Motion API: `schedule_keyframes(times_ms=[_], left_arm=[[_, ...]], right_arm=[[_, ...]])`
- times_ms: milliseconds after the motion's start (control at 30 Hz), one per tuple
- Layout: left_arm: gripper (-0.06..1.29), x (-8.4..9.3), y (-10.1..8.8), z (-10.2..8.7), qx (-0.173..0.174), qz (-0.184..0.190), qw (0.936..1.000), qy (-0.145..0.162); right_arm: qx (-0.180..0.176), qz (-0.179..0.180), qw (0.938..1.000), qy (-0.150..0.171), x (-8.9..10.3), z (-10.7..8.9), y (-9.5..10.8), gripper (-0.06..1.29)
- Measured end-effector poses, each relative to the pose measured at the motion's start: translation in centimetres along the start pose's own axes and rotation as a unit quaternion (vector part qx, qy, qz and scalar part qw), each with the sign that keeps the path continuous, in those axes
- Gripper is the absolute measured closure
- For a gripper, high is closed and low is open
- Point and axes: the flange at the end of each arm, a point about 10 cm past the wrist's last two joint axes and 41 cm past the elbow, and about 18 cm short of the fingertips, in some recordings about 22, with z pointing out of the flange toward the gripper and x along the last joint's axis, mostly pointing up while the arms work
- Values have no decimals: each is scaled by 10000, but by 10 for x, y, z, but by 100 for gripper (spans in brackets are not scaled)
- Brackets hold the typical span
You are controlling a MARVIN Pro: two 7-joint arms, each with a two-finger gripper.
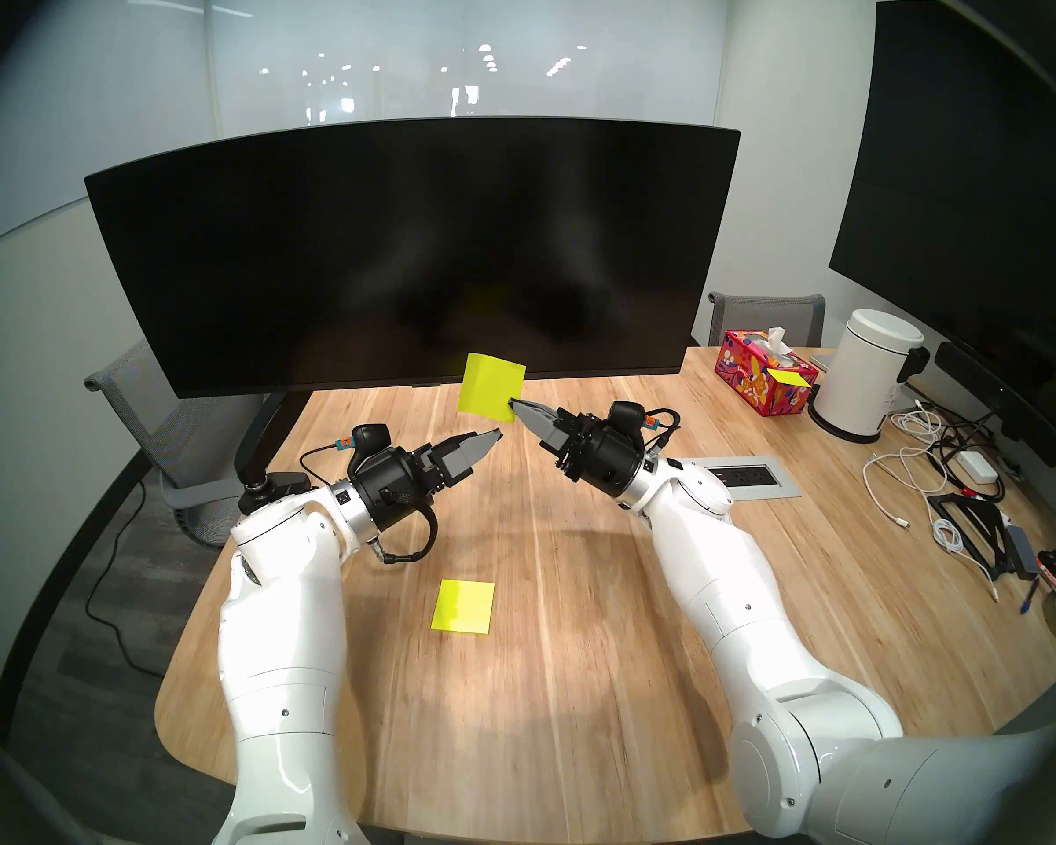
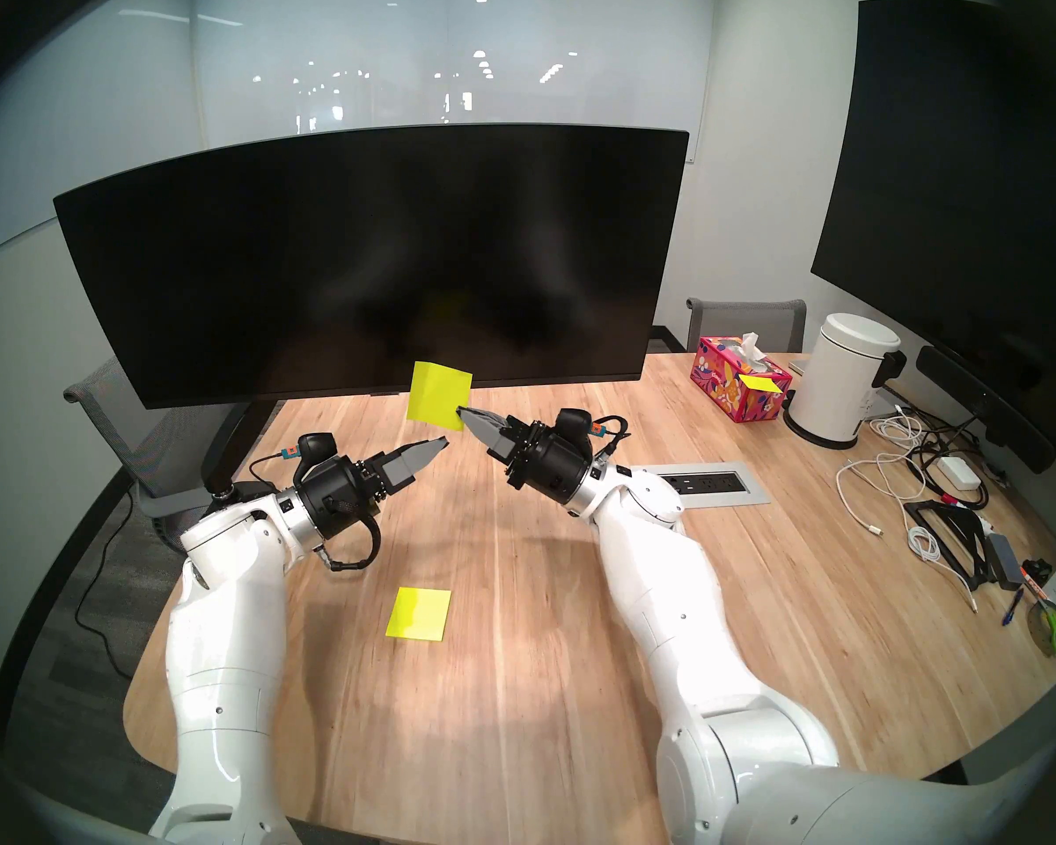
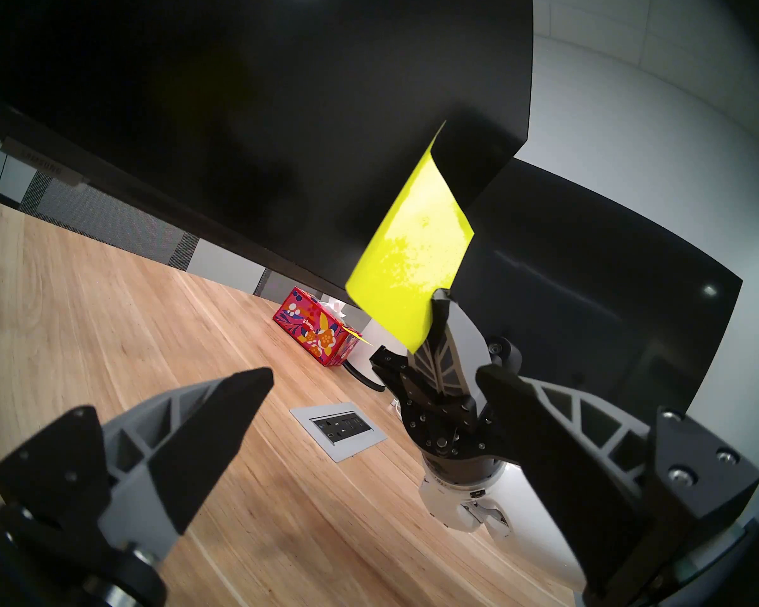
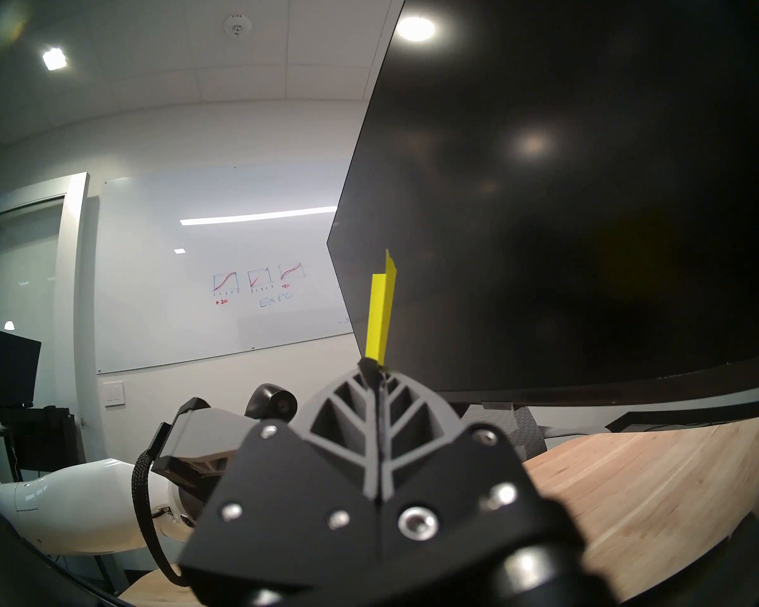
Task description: Peel one sticky note off the pad and stick it onto the monitor, then press it flat
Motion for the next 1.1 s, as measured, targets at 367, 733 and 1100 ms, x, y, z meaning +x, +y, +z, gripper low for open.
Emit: schedule_keyframes(times_ms=[367, 733, 1100], left_arm=[[-3, 0, 0, 0, -1, 0, 10000, 1], [-3, -3, 0, 2, -32, -341, 9994, 10], [-3, -12, 6, 6, -244, -856, 9959, 186]], right_arm=[[3, 1, 10000, 4, 0, 0, 0, 125], [3, 2, 10000, 7, 0, 0, 0, 125], [3, 2, 10000, 9, 0, 0, 0, 125]])
